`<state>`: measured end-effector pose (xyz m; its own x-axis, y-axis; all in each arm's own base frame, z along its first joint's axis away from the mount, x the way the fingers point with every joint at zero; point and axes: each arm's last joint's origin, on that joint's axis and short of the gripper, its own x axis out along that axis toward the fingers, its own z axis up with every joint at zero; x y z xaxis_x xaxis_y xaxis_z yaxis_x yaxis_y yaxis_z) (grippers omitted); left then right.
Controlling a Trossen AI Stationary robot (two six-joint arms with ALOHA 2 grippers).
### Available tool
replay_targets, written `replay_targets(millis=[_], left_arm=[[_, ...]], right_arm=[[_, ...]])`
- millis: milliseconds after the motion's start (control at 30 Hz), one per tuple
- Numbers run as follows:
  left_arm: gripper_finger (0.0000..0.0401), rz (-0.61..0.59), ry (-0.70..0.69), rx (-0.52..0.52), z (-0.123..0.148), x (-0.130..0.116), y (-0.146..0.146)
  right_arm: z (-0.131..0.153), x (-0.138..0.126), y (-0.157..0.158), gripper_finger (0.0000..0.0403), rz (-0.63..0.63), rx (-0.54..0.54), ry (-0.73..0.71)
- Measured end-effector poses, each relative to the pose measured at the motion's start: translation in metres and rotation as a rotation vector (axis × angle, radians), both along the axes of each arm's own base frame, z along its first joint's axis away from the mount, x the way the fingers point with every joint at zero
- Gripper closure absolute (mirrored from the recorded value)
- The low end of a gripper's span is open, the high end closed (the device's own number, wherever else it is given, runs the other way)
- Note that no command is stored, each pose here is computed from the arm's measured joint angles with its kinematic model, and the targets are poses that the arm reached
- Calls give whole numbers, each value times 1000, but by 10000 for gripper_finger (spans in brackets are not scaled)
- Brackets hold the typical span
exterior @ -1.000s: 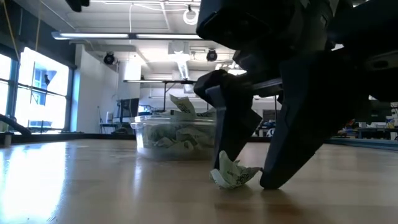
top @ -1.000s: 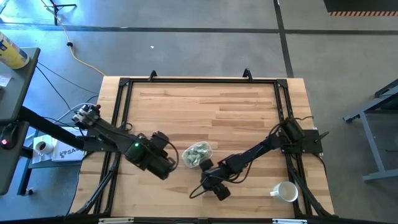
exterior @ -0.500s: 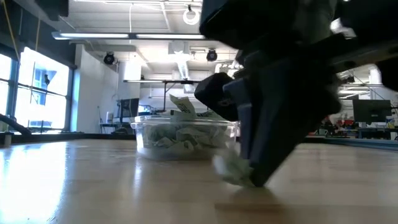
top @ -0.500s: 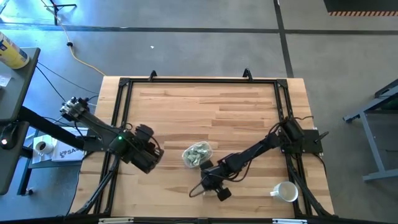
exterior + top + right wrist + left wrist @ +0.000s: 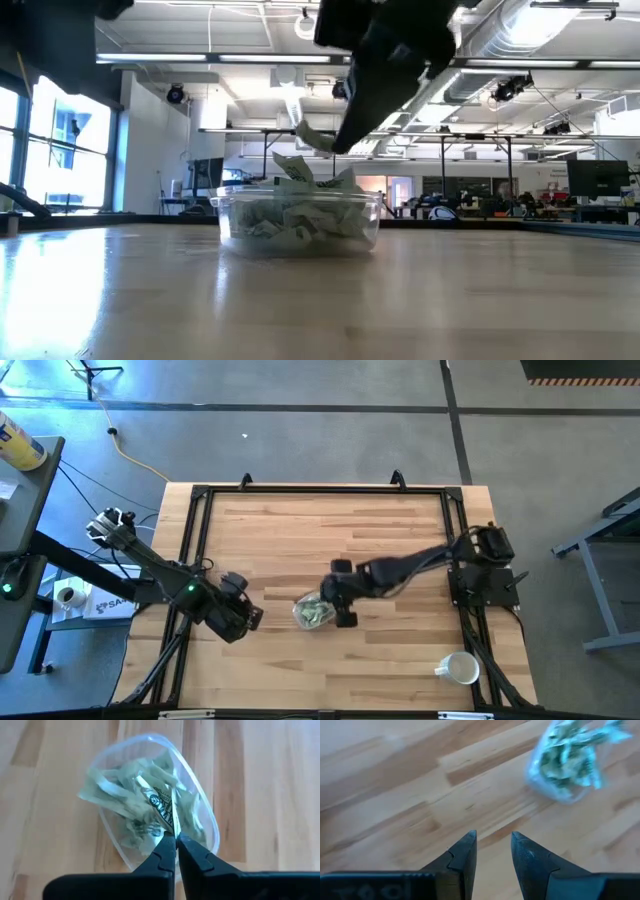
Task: Pick and place Stevia / Truvia into bins
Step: Put the green stevia packet into the transparent bin, then return to Home Position
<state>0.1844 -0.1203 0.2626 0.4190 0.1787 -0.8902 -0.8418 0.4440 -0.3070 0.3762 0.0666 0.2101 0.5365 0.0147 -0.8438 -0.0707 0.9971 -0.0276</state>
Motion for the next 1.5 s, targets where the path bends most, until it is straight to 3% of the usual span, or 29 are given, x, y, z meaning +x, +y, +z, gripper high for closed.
replay_targets(millis=[200,333,633,867,1133,1267,1400,1500], left_arm=[[247,-33,-134,-52,-26,3,-1],[247,-60,-183,-70,-35,4,-2],[247,-154,-315,29,-28,17,-1],[247,-195,-377,68,-22,37,18],[247,-369,-542,0,-14,71,30],[247,-336,-560,3,-20,83,37],[247,-279,-584,-46,-14,84,42],[247,-293,-593,-192,-8,82,44]], right_arm=[[-33,12,-22,385,11,135,101],[-39,14,-24,378,2,115,106],[-19,20,-30,317,-14,44,32],[-4,18,-31,244,-7,27,106],[19,-26,-3,204,50,-77,150],[15,-61,6,207,16,-125,169],[21,-94,13,213,-60,-100,149],[36,-114,15,214,-113,-63,115]])
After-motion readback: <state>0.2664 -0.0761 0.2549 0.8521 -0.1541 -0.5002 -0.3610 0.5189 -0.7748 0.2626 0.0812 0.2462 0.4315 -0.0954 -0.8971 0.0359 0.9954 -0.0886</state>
